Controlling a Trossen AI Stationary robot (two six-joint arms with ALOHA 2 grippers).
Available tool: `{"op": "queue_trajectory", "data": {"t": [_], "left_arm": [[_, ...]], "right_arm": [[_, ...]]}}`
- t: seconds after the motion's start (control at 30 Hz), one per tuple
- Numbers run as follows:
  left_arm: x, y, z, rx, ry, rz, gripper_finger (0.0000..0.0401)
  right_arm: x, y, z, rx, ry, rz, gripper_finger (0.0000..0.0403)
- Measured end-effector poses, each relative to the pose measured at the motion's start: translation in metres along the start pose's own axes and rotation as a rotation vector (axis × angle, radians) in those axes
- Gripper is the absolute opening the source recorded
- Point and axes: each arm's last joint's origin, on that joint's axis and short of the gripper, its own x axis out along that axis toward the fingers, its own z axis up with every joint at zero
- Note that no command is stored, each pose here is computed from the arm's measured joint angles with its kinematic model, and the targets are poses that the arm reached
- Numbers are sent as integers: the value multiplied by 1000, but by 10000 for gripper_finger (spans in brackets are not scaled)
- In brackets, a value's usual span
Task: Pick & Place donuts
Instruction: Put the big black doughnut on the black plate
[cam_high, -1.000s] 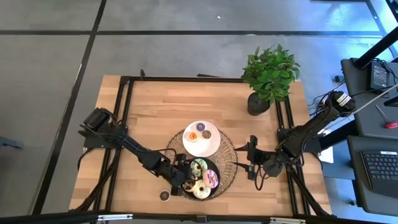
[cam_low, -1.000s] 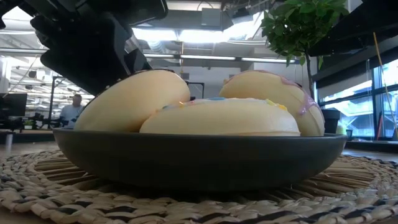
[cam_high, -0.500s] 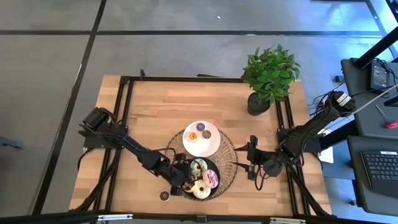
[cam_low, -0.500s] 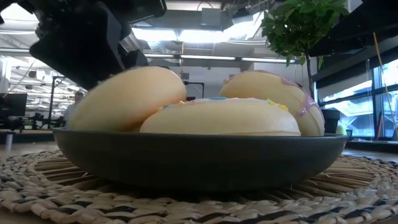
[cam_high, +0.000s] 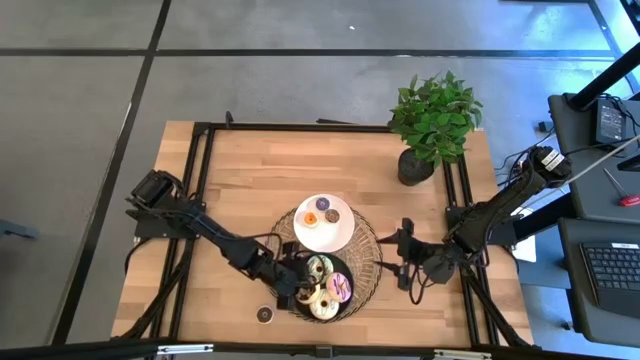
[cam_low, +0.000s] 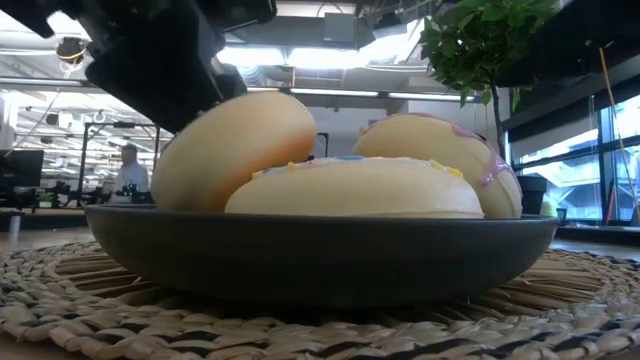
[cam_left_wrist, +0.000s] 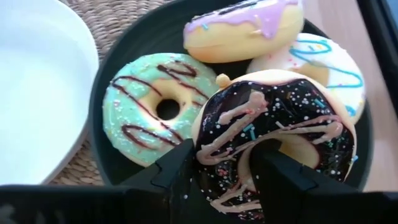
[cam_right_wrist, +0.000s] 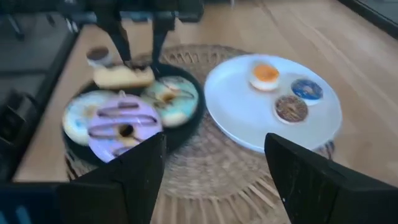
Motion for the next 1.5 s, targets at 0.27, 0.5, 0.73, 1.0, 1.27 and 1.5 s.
{"op": "queue_trajectory", "data": {"t": [0.27, 0.5, 0.73, 1.0, 1.27, 1.5], "left_arm": [[1, 2, 1, -4, 2, -2, 153], [0, 1, 0, -4, 16, -32, 153], [0, 0, 0, -3, 24, -40, 153], [0, 2, -5, 10, 67, -20, 153], [0, 2, -5, 13, 64, -9, 153], [0, 3, -5, 14, 58, 4, 153]], "right_arm": [[28, 24, 19, -80, -165, 171, 273], [94, 46, 45, -168, 6, 255, 273], [135, 68, 61, -207, 129, 206, 273], [159, 87, 70, -157, 155, 246, 273], [178, 85, 57, -107, 189, 205, 273], [188, 79, 53, -77, 192, 160, 273]]}}
